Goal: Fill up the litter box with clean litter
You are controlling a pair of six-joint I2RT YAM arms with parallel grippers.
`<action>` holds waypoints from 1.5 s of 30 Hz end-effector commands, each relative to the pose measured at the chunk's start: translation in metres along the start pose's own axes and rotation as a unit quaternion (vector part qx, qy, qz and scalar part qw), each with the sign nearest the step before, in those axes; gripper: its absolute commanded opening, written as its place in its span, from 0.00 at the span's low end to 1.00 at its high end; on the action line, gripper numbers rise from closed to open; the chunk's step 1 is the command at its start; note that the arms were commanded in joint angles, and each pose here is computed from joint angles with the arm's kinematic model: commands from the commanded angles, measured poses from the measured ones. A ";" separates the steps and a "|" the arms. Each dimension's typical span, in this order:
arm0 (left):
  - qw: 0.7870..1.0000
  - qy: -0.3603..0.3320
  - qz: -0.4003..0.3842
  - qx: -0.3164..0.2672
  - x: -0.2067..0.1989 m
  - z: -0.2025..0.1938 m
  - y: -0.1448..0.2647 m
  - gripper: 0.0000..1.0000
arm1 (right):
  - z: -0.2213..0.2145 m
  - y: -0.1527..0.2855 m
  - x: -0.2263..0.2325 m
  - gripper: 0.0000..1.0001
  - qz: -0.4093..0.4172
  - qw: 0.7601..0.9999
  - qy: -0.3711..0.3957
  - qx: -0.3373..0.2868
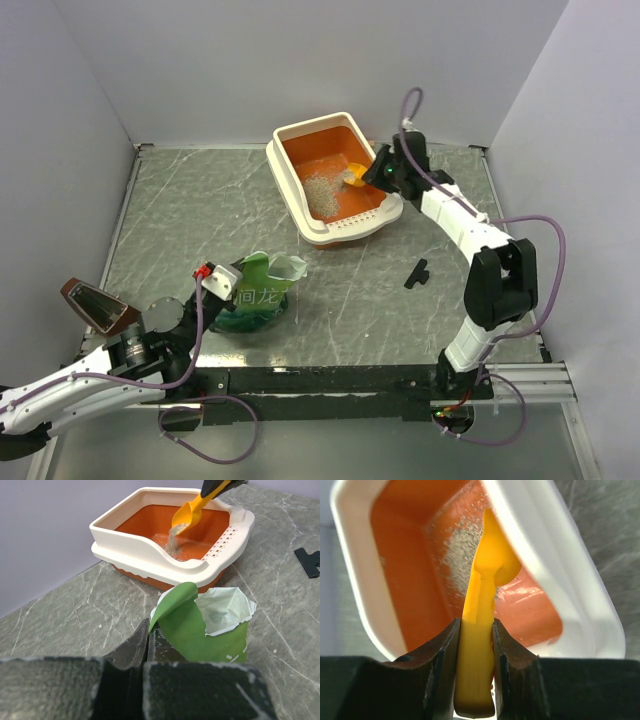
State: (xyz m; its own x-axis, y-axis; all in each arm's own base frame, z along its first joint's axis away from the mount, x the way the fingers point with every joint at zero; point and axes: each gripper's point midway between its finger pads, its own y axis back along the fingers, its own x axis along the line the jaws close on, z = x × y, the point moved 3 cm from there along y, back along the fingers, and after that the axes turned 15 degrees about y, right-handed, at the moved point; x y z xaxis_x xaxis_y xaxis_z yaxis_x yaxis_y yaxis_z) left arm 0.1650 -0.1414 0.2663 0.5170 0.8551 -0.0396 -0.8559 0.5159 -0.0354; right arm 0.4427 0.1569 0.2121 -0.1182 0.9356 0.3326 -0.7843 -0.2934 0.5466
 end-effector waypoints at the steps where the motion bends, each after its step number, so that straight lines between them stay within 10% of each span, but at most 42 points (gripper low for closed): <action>1: 1.000 0.020 -0.003 -0.019 -0.002 0.014 0.000 0.01 | 0.023 0.020 0.021 0.00 -0.064 0.986 0.148 -0.029; 10: 1.000 0.016 0.006 -0.016 0.000 0.011 -0.002 0.01 | 0.028 0.069 0.051 0.00 -0.111 0.959 0.251 -0.070; 29: 1.000 0.004 0.007 0.002 -0.003 0.004 -0.007 0.01 | -0.051 0.278 0.112 0.00 0.284 0.935 0.211 -0.015; 45: 1.000 0.010 -0.005 0.001 -0.007 0.006 -0.006 0.01 | -0.092 0.278 0.126 0.00 0.382 0.895 0.202 0.111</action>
State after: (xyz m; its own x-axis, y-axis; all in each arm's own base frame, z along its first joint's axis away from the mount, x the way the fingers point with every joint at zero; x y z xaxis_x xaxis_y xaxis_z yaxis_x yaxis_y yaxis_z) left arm 0.1688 -0.1475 0.2567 0.5096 0.8604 -0.0114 -0.8603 0.5097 0.0084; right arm 0.1612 0.2027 0.3334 -0.7879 0.5021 0.3566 -0.3217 -0.8293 0.4570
